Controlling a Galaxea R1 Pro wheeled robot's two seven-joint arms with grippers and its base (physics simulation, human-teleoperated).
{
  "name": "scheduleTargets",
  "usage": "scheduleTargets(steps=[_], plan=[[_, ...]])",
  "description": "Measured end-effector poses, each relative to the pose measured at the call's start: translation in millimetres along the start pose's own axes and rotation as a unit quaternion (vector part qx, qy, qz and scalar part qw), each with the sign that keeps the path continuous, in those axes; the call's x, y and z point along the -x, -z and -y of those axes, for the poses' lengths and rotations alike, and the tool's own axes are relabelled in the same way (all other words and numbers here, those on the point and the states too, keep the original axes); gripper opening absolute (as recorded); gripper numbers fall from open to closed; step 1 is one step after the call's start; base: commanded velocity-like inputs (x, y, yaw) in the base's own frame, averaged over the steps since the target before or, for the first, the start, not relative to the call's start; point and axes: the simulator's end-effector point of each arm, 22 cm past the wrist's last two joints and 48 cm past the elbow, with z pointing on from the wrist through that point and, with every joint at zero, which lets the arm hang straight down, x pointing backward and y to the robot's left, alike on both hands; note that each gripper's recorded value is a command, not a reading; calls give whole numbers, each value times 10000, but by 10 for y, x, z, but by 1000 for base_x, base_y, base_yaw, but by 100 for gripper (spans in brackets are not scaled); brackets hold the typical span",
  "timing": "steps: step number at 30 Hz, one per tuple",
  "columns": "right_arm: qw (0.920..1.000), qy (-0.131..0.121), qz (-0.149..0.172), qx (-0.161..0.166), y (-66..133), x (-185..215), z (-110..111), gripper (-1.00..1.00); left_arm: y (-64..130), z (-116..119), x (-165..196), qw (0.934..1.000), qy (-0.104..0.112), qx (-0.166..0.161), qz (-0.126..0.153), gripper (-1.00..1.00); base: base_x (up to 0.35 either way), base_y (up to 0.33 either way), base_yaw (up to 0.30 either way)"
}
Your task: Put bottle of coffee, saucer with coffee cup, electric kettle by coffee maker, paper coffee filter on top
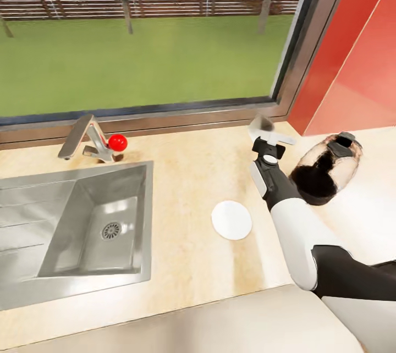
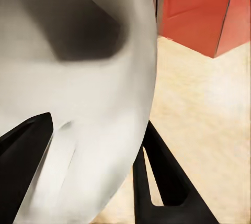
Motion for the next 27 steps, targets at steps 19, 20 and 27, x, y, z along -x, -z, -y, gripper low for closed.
scheduleTargets(steps=[19,20,27], plan=[[9999,-73,61,102,127,160,-126,-100,-28,22,116,9999,35,-12,152,100,-301,149,28],[9999,-77,67,105,135,173,-128,-100,-30,23,121,9999,37,-13,161,100,-55,35,96],[9998,-98,119,115,167,259,-133,-100,-40,27,163,9998,49,-16,214,100,-9,6,109]])
